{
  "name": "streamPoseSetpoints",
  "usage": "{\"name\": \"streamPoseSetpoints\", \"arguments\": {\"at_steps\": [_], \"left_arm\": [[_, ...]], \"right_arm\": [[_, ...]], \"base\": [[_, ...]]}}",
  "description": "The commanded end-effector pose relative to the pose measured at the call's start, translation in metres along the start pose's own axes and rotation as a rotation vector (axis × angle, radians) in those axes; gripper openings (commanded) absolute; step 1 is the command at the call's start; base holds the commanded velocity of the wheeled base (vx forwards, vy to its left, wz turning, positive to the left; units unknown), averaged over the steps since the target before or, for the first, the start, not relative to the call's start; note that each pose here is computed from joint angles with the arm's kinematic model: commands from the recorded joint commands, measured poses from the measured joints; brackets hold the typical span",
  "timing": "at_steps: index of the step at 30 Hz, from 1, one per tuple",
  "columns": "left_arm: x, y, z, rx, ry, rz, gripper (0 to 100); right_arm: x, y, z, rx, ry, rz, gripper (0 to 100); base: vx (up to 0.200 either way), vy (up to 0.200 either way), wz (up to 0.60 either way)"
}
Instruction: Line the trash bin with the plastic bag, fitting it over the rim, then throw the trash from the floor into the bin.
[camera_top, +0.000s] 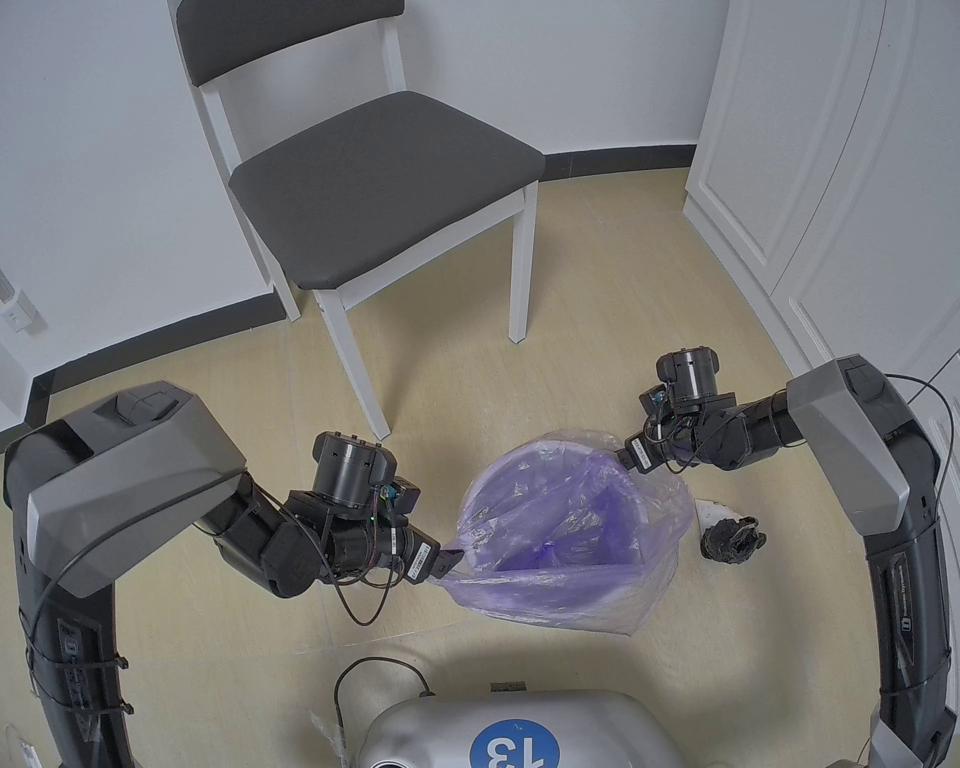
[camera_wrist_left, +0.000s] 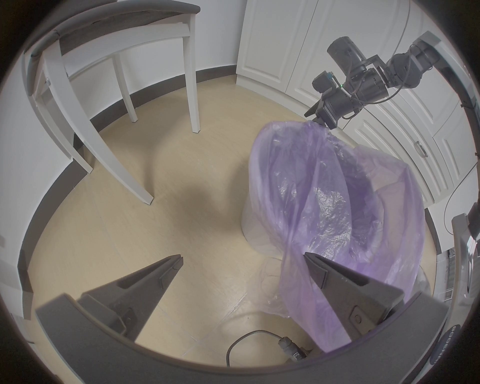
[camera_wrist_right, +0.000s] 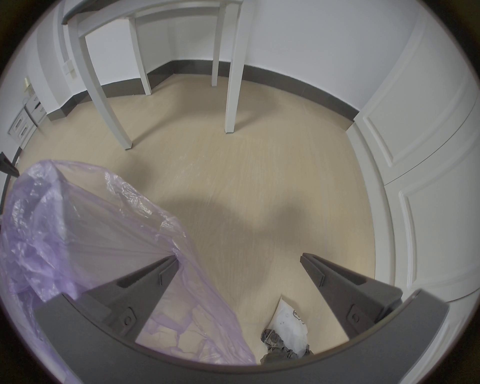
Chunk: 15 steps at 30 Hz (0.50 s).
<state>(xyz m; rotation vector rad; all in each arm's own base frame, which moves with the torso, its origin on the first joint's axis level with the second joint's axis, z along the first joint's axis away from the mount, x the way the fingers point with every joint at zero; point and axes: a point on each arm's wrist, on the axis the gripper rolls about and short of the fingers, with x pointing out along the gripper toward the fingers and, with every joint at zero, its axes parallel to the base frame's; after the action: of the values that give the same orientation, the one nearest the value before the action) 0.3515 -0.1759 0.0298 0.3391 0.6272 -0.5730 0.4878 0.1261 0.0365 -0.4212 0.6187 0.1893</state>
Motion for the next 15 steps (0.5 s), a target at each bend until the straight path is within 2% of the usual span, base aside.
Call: {"name": "streamPoseSetpoints", "arguments": {"at_steps": [1, 12, 15], "left_arm": [[0.008, 0.001, -0.009, -0.007, 0.008, 0.008, 100], [0.005, 0.017, -0.008, -0.029, -0.070, 0.051, 100], [-0.008, 0.020, -0.001, -0.038, -0.126, 0.062, 100]], "right_arm": [[0.016, 0.004, -0.007, 0.000, 0.029, 0.008, 100], [0.041, 0.011, -0.018, 0.009, 0.087, 0.024, 100], [0.028, 0.005, -0.006, 0.064, 0.072, 0.017, 100]], "base": [[0.000, 0.000, 0.00], [0.000, 0.000, 0.00], [0.000, 0.000, 0.00]]}}
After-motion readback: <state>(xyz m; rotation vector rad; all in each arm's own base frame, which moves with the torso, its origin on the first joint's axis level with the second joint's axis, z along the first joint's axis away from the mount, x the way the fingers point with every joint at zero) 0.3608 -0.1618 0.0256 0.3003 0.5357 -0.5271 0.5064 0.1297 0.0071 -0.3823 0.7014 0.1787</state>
